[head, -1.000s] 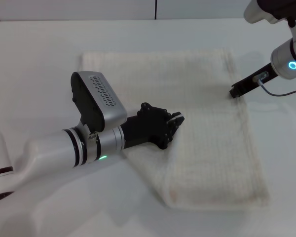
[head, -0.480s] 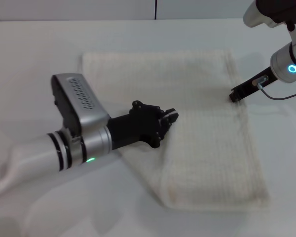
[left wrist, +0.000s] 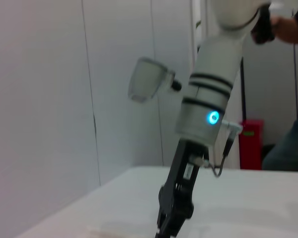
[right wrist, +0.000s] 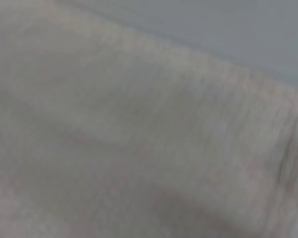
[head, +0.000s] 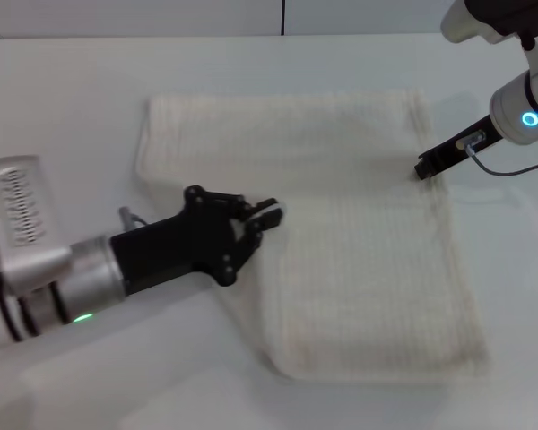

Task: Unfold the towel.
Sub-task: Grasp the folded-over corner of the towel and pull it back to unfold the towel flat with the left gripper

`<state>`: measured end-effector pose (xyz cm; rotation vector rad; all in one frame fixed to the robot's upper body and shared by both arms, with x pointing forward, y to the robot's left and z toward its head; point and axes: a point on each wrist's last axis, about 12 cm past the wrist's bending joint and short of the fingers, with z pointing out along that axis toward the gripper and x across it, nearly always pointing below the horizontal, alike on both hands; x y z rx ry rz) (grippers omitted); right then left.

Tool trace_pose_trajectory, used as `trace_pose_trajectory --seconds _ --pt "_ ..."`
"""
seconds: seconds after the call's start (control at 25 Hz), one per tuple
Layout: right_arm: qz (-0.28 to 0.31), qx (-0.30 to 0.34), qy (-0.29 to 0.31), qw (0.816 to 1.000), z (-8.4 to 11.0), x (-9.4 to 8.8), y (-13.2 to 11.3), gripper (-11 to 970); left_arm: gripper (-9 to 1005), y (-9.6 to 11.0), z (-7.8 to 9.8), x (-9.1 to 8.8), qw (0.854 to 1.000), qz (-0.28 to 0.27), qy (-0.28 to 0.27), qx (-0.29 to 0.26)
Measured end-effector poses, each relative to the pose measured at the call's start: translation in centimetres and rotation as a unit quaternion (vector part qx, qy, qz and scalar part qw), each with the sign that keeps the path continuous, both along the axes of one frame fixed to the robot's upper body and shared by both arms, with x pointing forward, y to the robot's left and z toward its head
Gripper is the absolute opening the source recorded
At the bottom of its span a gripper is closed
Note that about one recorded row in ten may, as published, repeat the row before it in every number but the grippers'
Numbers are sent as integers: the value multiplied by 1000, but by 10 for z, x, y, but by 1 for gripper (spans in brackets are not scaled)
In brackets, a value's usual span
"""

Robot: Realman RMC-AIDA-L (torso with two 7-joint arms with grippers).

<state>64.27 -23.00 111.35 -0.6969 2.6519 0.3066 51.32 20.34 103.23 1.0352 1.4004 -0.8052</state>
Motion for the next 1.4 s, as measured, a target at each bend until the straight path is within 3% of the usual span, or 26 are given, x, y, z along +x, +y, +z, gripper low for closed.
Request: trace_pose_trajectory --seconds 0.4,0.88,1.4 --pt "-2 1 2 1000 -1 0 0 -1 69 41 -1 -24 1000 14 -2 -18" --pt "-7 4 6 1000 -4 -2 -3 -1 79 53 -1 -41 999 15 -8 -40" --pt "-8 1 4 1000 -3 -2 -4 -1 90 74 -2 -62 994 74 -39 -66"
